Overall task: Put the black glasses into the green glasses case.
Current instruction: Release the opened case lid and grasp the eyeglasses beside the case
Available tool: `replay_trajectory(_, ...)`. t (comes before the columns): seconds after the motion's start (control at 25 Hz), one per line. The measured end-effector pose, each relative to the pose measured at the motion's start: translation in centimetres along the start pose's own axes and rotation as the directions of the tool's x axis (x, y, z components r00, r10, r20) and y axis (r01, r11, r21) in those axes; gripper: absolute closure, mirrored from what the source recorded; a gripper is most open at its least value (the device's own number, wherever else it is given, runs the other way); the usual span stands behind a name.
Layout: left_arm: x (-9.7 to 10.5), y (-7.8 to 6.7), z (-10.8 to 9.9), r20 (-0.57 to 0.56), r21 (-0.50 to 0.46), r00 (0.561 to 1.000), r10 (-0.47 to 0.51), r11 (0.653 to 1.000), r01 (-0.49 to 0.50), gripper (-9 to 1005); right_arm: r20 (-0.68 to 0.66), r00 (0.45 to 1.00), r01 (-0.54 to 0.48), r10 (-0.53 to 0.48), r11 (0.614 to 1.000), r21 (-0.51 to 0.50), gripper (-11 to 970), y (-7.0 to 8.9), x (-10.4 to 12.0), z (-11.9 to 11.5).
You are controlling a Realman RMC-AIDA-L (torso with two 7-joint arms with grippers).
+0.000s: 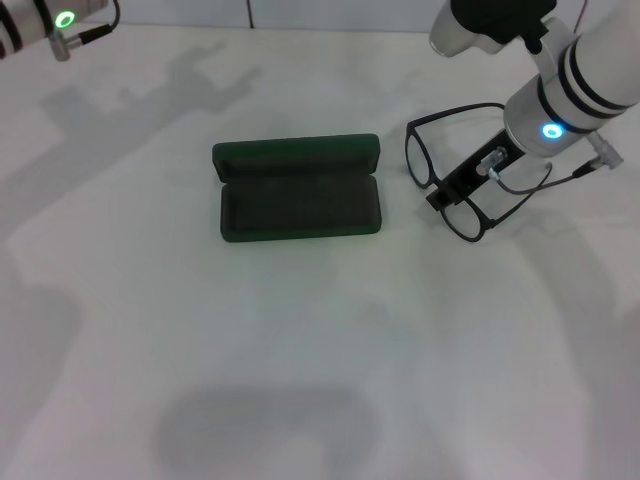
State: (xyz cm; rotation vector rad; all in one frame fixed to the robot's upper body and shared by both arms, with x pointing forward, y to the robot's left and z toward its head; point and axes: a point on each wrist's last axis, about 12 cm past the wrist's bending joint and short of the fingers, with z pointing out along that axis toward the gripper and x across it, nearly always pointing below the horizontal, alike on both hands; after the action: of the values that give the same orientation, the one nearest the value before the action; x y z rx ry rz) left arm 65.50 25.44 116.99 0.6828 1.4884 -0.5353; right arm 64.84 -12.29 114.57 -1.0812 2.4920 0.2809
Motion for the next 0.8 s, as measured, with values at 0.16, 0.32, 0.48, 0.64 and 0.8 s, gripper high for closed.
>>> replay_trajectory(0.16,-0.15,-0.36,0.57,0.010,0.018,1.000,-0.007,1.000,0.007,278,0.003,1.000,0.003,-0.003,1.000,0.003,603,-0.09,0.23,0.13)
replay_trajectory(0.32,-0.23,-0.43,0.72,0.013,0.022,1.000,-0.008,1.000,0.007,279,0.023,1.000,0.005,-0.005,1.000,0.013,602,-0.32,0.30,0.24)
replay_trajectory(0.48,-0.27,-0.49,0.82,0.014,0.025,1.000,-0.007,1.000,0.007,279,0.039,0.999,0.011,-0.011,1.000,0.014,605,-0.34,0.22,0.30)
replay_trajectory(0.64,-0.25,-0.52,0.84,0.015,0.026,1.000,-0.008,1.000,0.007,279,0.042,0.999,0.013,-0.014,1.000,0.012,611,-0.26,0.17,0.30)
replay_trajectory(0.8,0.02,-0.74,0.86,0.015,0.032,1.000,-0.018,0.999,0.018,279,0.039,0.999,0.016,-0.016,1.000,0.011,612,-0.13,0.20,0.39)
